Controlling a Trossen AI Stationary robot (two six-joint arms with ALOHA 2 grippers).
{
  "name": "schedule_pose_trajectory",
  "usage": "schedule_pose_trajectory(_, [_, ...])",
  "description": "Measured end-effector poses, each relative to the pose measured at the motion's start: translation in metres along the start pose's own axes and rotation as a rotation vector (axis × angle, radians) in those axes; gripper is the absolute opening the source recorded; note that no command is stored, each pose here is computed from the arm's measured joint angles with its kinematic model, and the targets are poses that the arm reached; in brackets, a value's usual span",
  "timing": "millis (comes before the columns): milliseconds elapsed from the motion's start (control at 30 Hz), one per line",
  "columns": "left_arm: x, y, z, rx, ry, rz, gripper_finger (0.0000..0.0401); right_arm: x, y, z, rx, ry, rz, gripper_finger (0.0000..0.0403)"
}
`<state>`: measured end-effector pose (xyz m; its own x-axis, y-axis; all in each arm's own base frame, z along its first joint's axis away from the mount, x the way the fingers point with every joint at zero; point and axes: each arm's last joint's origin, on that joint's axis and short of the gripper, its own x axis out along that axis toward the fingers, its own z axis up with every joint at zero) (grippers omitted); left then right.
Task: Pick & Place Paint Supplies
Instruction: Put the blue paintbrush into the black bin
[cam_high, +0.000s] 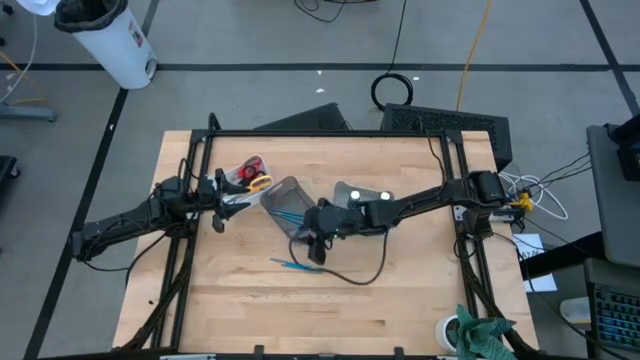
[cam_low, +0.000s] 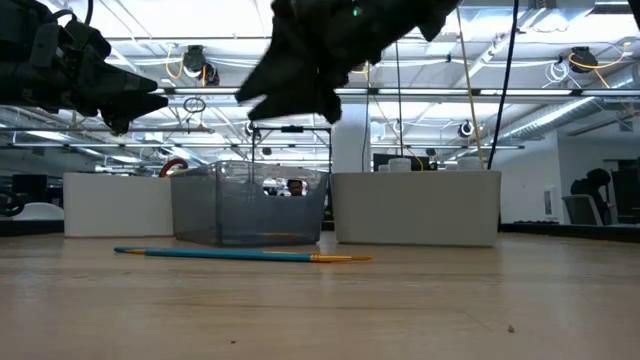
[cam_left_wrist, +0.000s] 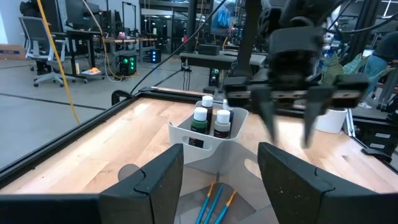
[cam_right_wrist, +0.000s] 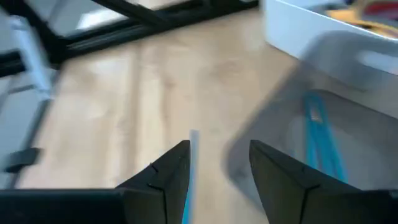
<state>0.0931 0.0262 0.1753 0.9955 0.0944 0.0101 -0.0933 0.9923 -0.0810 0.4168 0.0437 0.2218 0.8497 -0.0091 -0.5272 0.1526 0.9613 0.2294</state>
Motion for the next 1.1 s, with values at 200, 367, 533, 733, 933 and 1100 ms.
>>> schedule_pose_trajectory(200, [0.000, 0.000, 0.000, 0.000, 0.000, 0.000, 0.0214, -0.008, 0.039, -0.004, -0.051, -0.031, 0.197, 0.0159])
schedule_pose_trajectory(367, [0.000, 0.000, 0.000, 0.001, 0.000, 0.000, 0.0214, -0.016, 0.073, -0.018, -0.094, -0.006, 0.304, 0.0159])
schedule_pose_trajectory(533, [0.000, 0.000, 0.000, 0.001, 0.000, 0.000, 0.0214, -0.024, 0.099, -0.030, -0.146, 0.007, 0.361, 0.0159])
schedule_pose_trajectory(733, [0.000, 0.000, 0.000, 0.001, 0.000, 0.000, 0.0214, -0.030, 0.113, -0.045, -0.221, 0.070, 0.352, 0.0156])
schedule_pose_trajectory(933, [0.000, 0.000, 0.000, 0.000, 0.000, 0.000, 0.0214, -0.033, 0.101, -0.072, -0.289, 0.231, 0.056, 0.0155])
schedule_pose_trajectory(1100, [0.000, 0.000, 0.000, 0.000, 0.000, 0.000, 0.0214, -0.028, 0.083, -0.101, -0.206, 0.297, 0.002, 0.0155])
